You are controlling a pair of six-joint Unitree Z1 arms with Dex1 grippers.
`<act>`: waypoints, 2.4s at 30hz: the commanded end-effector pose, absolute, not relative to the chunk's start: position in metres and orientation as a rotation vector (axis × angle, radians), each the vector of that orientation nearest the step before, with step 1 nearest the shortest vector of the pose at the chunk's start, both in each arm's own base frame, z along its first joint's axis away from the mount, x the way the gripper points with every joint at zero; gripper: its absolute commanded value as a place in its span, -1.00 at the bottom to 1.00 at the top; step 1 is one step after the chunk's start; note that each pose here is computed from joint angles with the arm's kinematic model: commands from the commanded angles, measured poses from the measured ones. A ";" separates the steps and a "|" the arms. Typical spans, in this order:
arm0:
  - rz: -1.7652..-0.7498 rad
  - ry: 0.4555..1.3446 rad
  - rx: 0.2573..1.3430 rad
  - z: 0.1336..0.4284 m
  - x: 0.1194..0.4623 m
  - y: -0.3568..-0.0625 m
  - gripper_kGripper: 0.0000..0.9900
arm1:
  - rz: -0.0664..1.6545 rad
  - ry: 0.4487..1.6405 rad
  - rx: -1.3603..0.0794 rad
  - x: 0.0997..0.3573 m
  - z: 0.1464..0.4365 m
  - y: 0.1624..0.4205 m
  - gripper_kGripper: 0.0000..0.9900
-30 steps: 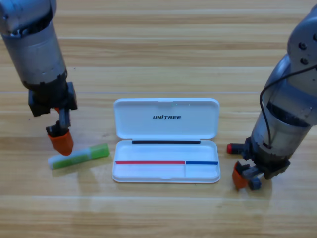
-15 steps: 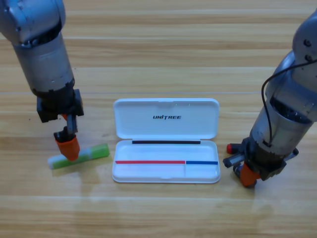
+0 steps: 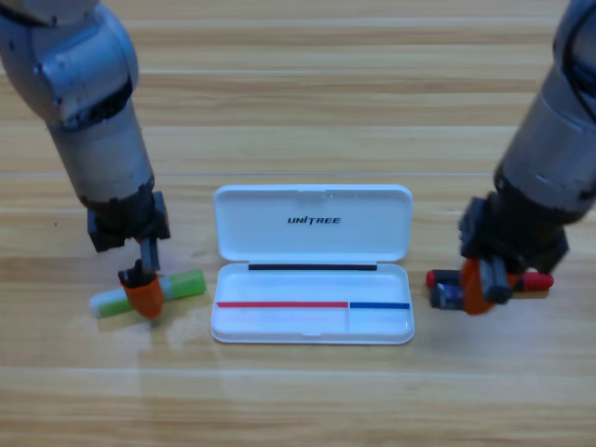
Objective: Clean up eraser and pencils
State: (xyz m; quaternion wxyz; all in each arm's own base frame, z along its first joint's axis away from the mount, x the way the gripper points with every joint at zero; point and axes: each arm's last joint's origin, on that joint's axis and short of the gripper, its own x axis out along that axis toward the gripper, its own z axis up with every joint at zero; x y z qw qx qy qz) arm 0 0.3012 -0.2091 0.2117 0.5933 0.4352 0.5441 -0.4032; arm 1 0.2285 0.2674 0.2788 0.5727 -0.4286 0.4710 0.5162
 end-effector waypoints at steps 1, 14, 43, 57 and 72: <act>-0.954 1.326 1.010 0.181 0.302 -0.202 0.99 | 1.304 1.123 -1.072 0.235 0.254 0.301 -1.00; -0.968 1.324 1.017 0.165 0.298 -0.198 0.25 | 1.339 1.151 -1.115 0.265 0.208 0.339 -1.00; -0.914 1.132 1.066 0.317 0.278 -0.193 -1.00 | 1.304 1.071 -1.071 0.256 0.252 0.322 0.66; -1.087 1.050 1.165 0.301 0.266 -0.272 -1.00 | 1.136 1.225 -1.020 0.242 0.270 0.212 1.00; -1.179 1.130 1.228 0.227 0.272 -0.342 -1.00 | 1.223 1.198 -1.199 0.327 0.192 0.233 0.88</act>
